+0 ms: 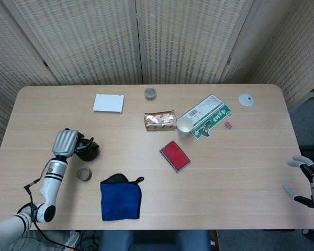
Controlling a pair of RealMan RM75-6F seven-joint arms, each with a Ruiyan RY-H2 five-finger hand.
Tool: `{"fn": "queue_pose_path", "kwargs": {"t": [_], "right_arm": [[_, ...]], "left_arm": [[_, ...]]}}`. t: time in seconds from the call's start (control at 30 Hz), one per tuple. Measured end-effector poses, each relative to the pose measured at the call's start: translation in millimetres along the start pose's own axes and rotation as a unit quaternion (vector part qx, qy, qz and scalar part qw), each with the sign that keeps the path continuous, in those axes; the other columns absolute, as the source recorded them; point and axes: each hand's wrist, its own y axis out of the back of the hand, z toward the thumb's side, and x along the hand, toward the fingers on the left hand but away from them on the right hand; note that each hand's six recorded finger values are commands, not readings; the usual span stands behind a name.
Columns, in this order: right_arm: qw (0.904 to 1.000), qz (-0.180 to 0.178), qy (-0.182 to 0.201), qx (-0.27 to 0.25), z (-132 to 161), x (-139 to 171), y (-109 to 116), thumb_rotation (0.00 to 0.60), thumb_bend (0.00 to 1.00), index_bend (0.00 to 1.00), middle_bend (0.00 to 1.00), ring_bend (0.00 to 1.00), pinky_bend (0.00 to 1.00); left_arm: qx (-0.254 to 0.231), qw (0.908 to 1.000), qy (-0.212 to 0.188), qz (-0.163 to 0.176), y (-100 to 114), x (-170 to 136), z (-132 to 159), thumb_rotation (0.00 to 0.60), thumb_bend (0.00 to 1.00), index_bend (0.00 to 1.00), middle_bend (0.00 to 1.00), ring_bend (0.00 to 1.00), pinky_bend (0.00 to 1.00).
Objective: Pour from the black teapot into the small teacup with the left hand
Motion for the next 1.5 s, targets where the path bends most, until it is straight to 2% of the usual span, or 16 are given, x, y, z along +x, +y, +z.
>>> {"fn": "queue_pose_path", "kwargs": {"t": [0.27, 0.53, 0.67, 0.93, 1.07, 1.23, 1.33, 1.5], "right_arm": [[1.0000, 0.001, -0.004, 0.000, -2.2, 1.3, -0.3, 0.600, 0.14, 0.33, 0.26, 0.16, 0.22], [1.0000, 0.000, -0.005, 0.000, -2.8, 2.3, -0.1, 0.600, 0.14, 0.33, 0.26, 0.16, 0.22], [1.0000, 0.000, -0.005, 0.000, -2.7, 2.7, 0.1, 0.600, 0.14, 0.33, 0.26, 0.16, 0.22], [1.0000, -0.004, -0.004, -0.001, -2.1, 3.4, 1.2, 0.600, 0.14, 0.33, 0.26, 0.16, 0.22], [1.0000, -0.004, -0.002, -0.001, -1.3, 3.2, 1.4, 0.600, 0.14, 0.33, 0.26, 0.16, 0.22], [1.0000, -0.005, -0.002, -0.001, -1.2, 3.5, 1.9, 0.600, 0.14, 0.33, 0.26, 0.16, 0.22], [1.0000, -0.004, -0.003, -0.001, -1.5, 5.2, 1.5, 0.600, 0.14, 0.33, 0.26, 0.16, 0.22], [1.0000, -0.003, -0.001, 0.000, -1.2, 2.3, 1.9, 0.600, 0.14, 0.33, 0.26, 0.16, 0.22]], "left_arm": [[0.021, 0.9998, -0.006, -0.002, -7.3, 1.4, 0.8, 0.148, 0.34, 0.91, 0.97, 0.82, 0.37], [0.036, 0.9993, -0.008, -0.012, -15.9, -0.4, 1.2, 0.145, 0.34, 0.84, 0.90, 0.76, 0.36], [0.037, 0.9992, -0.003, -0.016, -17.1, -1.2, 0.0, 0.145, 0.30, 0.75, 0.81, 0.66, 0.36], [0.029, 0.9994, 0.008, -0.016, -12.9, -5.0, -4.7, 0.100, 0.23, 0.55, 0.58, 0.48, 0.34], [0.020, 0.9996, 0.014, -0.018, -11.6, -7.3, -8.5, 0.097, 0.21, 0.45, 0.42, 0.34, 0.26], [-0.005, 0.9996, 0.023, -0.013, -7.2, -9.3, -11.4, 0.096, 0.20, 0.37, 0.27, 0.22, 0.17], [-0.024, 0.9994, 0.025, 0.000, -1.1, -10.9, -11.7, 0.095, 0.20, 0.35, 0.23, 0.19, 0.14], [-0.053, 0.9981, 0.026, 0.019, 11.1, -15.8, -11.8, 0.112, 0.20, 0.34, 0.22, 0.19, 0.14]]}}
